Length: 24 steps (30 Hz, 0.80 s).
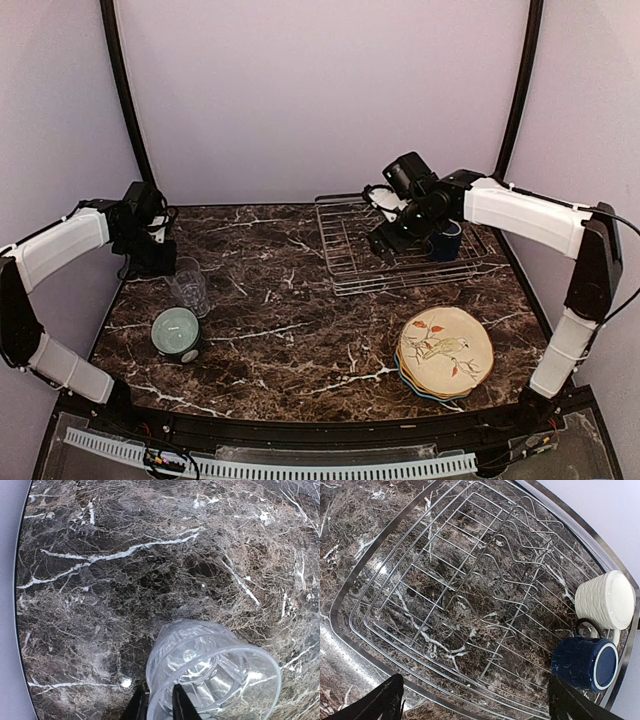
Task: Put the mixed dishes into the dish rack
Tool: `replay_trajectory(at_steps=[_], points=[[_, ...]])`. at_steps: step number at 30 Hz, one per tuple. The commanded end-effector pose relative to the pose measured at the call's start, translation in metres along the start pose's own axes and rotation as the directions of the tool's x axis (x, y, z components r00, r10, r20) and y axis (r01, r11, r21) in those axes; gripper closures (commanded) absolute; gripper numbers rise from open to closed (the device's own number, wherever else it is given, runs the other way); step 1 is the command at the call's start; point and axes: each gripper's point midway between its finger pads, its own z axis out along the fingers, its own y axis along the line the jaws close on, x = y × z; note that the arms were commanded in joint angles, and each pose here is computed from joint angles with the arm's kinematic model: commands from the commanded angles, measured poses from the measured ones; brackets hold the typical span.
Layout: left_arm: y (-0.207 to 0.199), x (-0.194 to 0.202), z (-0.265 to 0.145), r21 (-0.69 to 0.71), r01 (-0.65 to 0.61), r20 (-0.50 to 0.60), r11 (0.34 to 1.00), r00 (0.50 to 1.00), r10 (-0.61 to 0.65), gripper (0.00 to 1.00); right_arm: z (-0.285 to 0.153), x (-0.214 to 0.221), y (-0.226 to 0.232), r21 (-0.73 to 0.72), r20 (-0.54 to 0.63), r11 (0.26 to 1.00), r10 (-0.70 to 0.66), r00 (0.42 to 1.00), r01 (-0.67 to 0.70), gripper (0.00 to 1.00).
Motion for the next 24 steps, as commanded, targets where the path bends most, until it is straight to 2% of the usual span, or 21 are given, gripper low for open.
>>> replay_trajectory(at_steps=[1, 8, 12, 17, 24], points=[[0.0, -0.011, -0.006, 0.005, -0.019, 0.027, 1.0, 0.999, 0.019, 0.87, 0.006, 0.001, 0.009, -0.007, -0.006, 1.0, -0.019, 1.0, 0.019, 0.03], [-0.001, -0.014, -0.002, 0.003, -0.036, 0.024, 0.999, 0.999, 0.036, 0.98, 0.002, 0.0, 0.009, 0.008, -0.019, 1.0, -0.022, 1.0, 0.022, 0.03], [-0.005, -0.022, -0.008, 0.027, -0.038, 0.053, 0.999, 0.998, 0.037, 0.99, -0.007, -0.005, 0.008, 0.014, -0.003, 1.0, -0.019, 1.0, 0.019, 0.03], [-0.016, -0.038, -0.037, 0.089, -0.051, 0.144, 0.995, 0.989, 0.038, 0.99, -0.02, -0.018, 0.009, 0.008, 0.047, 1.0, -0.006, 0.999, 0.006, 0.01], [-0.036, -0.05, -0.083, 0.212, -0.089, 0.278, 0.973, 0.96, 0.027, 0.99, -0.034, -0.039, 0.029, -0.096, 0.141, 0.995, 0.027, 0.99, -0.013, 0.01]])
